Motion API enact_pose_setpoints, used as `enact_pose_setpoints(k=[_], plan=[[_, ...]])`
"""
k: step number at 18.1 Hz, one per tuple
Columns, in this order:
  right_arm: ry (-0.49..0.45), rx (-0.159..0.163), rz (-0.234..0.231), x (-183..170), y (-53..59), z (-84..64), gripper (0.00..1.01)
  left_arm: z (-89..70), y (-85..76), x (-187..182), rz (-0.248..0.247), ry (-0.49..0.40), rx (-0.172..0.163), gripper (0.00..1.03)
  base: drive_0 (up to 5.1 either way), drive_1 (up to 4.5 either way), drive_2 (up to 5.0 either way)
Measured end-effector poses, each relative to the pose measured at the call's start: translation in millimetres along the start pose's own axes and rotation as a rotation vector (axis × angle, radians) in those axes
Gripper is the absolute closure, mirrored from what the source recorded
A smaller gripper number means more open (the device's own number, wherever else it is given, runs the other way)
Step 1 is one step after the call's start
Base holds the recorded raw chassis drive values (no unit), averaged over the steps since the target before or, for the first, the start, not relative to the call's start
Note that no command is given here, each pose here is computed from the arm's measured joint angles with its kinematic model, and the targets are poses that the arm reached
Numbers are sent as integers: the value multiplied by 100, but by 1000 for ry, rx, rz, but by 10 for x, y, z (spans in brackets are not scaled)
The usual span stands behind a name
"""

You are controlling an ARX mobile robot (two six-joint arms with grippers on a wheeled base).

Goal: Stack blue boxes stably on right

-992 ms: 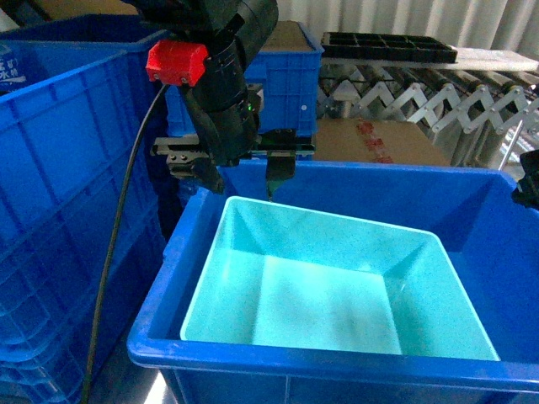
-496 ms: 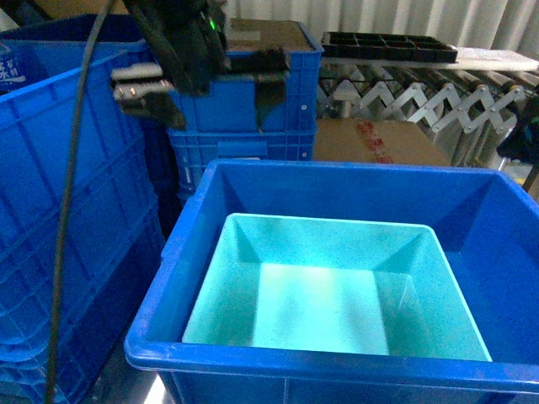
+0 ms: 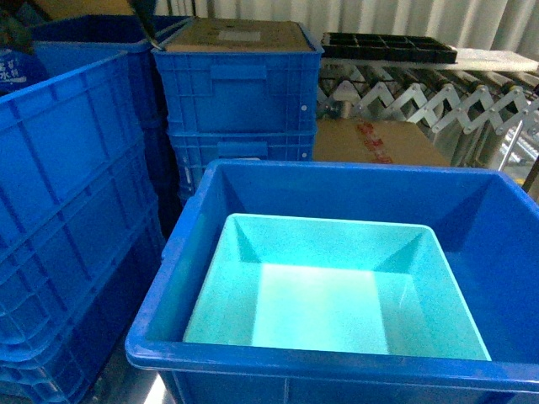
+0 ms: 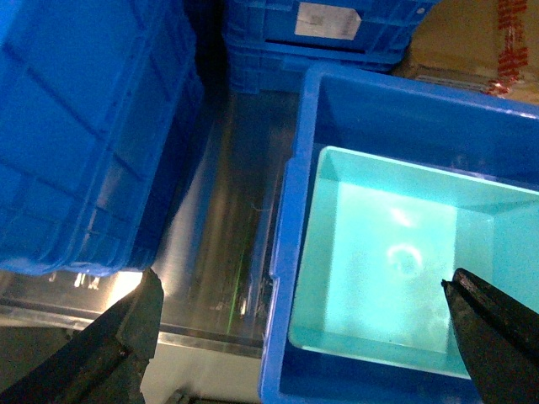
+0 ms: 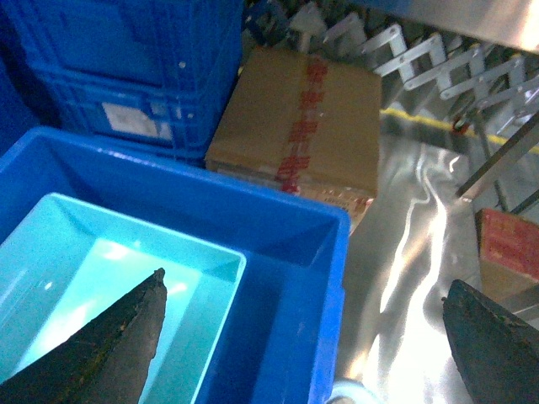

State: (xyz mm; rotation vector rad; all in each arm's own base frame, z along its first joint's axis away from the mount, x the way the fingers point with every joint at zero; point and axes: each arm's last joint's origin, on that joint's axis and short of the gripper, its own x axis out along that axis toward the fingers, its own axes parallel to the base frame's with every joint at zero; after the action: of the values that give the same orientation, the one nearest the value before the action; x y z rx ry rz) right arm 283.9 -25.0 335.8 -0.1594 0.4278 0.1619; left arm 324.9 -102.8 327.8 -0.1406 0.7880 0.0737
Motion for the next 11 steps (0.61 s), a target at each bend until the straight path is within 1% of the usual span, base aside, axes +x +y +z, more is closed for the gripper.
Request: enact_pose_setpoints(k=[1,2,4,5,6,7,8,9,10,11], plan=[[-52,-2,-16,-70,-6,48,3,6,35,-62,-5,-40,-31,5,0,0,0],[-67,8,-16,-71,-4,82,3,17,48,-50,8,-47,-50,5,0,0,0],[-48,22,-10,-11,3,60,3,9,47,-9,15,-37,-63,5,0,0,0],[-220,41,-107,1,26,47,12,39,60,30,-37,-250,-69,11,0,0,0],[-349,87,-158,-110,107,-120,25,-121,198,6,-85,-456,-11,24,0,0,0],[-423,109,-170,-184,176,-343,38,-363,389,-30,-93,-607,51,36,0,0,0],[-460,121,-177,-225,228,-507,49,-543,551,-64,-91,-734,70,49,0,0,0],[-455,133,-174,-235,294,-719,61,-703,677,-66,-76,-794,83,60,0,0,0],[-429,144,-173,-230,419,-914,74,-923,777,-38,-79,-804,99,73,0,0,0],[-419,141,-149,-261,514,-1094,89,-1150,875,1,-77,-780,120,87,0,0,0]])
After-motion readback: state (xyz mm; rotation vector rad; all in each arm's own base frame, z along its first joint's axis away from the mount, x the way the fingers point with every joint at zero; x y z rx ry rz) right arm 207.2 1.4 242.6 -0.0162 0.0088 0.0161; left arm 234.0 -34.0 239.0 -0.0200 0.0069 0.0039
